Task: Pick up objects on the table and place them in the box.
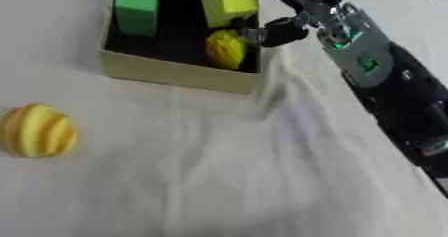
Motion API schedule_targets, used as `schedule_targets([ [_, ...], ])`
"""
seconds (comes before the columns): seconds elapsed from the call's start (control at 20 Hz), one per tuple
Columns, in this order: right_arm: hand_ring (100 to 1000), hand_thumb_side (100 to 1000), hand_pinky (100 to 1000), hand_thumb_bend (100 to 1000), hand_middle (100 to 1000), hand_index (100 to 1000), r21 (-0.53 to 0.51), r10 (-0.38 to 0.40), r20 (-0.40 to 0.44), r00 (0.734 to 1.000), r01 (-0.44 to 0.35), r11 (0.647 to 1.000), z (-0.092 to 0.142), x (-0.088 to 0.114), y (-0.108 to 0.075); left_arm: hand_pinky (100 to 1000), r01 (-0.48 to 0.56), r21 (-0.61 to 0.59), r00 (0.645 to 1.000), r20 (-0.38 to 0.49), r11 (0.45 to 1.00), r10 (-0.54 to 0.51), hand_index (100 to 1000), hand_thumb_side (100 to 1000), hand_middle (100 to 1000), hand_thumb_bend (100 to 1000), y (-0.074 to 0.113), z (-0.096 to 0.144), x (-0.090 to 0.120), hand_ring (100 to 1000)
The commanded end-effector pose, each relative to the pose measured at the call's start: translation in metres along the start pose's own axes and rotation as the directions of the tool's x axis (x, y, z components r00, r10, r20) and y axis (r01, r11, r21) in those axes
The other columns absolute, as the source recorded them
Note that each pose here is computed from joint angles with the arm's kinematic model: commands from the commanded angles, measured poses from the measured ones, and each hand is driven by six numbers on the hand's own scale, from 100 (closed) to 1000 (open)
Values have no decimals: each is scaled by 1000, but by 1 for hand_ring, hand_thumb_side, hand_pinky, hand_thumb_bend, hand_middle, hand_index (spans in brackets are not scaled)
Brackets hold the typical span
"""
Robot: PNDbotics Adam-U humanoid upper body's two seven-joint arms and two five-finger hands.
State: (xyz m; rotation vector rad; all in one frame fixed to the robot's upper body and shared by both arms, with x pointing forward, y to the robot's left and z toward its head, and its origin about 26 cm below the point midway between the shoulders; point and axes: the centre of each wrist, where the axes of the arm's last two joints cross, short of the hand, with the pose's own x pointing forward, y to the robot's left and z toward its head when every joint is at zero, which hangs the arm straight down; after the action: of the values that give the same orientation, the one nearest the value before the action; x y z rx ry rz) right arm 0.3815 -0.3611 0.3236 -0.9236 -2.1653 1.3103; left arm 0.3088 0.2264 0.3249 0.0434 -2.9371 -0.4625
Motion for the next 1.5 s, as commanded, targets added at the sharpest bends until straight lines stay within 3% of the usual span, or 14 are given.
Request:
schedule_targets([
  [0.05, 848, 100, 826, 100, 683, 809, 5, 46, 4, 999, -46, 999, 0, -1, -10, 666, 7, -17, 1000, 29, 1000, -6, 843, 603, 706, 100, 2, -6, 6, 761],
  [0.15, 894, 100, 850, 100, 779, 890, 26, 61, 14, 998, -61, 998, 0, -1, -10, 666, 6, -19, 1000, 27, 1000, -6, 843, 601, 706, 100, 2, -6, 6, 761],
  [0.4, 943, 100, 890, 200, 846, 949, 101, 104, 46, 994, -108, 989, 0, -1, -12, 666, 4, -26, 1000, 26, 1000, -3, 843, 607, 707, 100, 2, -6, 6, 762],
  [0.65, 944, 100, 917, 370, 827, 966, 140, 120, 54, 991, -126, 982, 1, -1, -16, 666, 3, -32, 1000, 18, 999, -3, 843, 613, 707, 100, 1, -5, 6, 762],
  [0.85, 962, 100, 948, 438, 855, 977, 127, 137, 61, 989, -144, 981, 0, 0, -20, 666, 2, -37, 1000, 11, 999, -1, 843, 614, 707, 100, 1, -4, 5, 763],
  [1.05, 960, 100, 963, 340, 857, 983, 129, 124, 70, 990, -133, 983, 1, 0, -22, 665, 1, -40, 1000, 6, 999, 0, 843, 614, 706, 100, 1, -3, 5, 762],
  [1.2, 953, 119, 961, 416, 849, 982, 110, 105, 60, 993, -111, 988, 1, 0, -25, 665, 0, -41, 1000, 1, 999, 0, 843, 613, 705, 100, 0, -2, 5, 762],
  [1.3, 952, 208, 962, 435, 846, 987, 89, 94, 48, 994, -98, 991, 1, 1, -26, 665, 0, -44, 1000, 0, 999, 0, 844, 613, 704, 100, 0, -2, 5, 761],
  [1.5, 948, 204, 963, 382, 843, 995, 51, 70, 44, 997, -73, 996, 0, 5, -27, 664, -3, -49, 1000, -4, 999, 3, 843, 616, 703, 100, 0, -1, 4, 761],
])
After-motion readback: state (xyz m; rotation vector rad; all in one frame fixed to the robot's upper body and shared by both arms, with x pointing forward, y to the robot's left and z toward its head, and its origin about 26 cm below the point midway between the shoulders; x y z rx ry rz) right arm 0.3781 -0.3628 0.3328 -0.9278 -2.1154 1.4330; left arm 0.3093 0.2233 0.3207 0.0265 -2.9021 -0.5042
